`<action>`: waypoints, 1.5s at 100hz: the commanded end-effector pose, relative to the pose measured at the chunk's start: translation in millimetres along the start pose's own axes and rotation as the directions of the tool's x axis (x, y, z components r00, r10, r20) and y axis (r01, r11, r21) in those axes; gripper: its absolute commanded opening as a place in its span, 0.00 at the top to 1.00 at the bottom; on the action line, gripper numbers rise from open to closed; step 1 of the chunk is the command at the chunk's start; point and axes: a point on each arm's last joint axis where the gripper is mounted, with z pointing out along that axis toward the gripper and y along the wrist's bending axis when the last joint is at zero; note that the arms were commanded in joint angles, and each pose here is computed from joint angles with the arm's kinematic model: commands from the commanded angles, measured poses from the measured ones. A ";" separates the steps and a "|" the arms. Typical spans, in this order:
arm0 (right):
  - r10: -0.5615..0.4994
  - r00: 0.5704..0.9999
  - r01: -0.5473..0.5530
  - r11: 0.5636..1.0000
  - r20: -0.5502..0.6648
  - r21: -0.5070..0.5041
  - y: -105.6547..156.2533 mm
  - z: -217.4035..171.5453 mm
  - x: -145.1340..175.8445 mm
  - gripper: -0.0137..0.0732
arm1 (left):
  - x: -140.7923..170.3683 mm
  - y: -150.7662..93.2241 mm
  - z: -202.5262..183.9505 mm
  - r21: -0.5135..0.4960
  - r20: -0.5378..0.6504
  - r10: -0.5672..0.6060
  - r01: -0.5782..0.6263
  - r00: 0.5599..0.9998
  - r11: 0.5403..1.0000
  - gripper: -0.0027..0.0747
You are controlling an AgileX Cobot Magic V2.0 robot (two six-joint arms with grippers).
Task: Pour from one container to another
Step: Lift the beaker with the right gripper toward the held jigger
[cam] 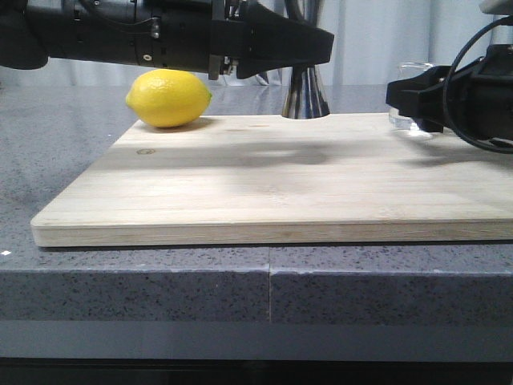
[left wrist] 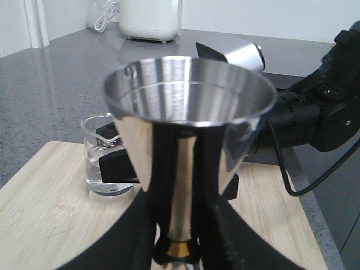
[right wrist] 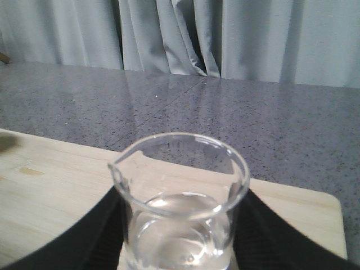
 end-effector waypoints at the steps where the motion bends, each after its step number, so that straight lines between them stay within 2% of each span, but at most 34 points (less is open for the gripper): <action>1: -0.032 0.985 0.034 0.999 0.171 -0.008 -0.3 -1.4 -32.1 0.55 | -38.5 -8.6 -5.4 0.050 0.166 0.032 -0.041 0.986 0.998 0.89; 37: -0.078 0.980 0.081 0.997 0.180 -0.007 3.7 -13.2 -61.1 0.55 | -38.5 -8.6 -5.4 0.050 0.166 0.032 -0.041 0.986 0.998 0.89; 97: -0.225 0.955 0.233 0.972 0.193 -0.019 9.5 -18.9 -124.7 0.55 | -38.3 -8.9 -5.3 0.053 0.164 0.033 -0.042 0.986 0.998 0.89; 150: -0.291 0.935 0.314 0.945 0.202 -0.089 36.2 -4.7 -157.6 0.55 | -36.4 -10.0 -5.1 0.066 0.144 0.034 -0.044 0.989 0.997 0.89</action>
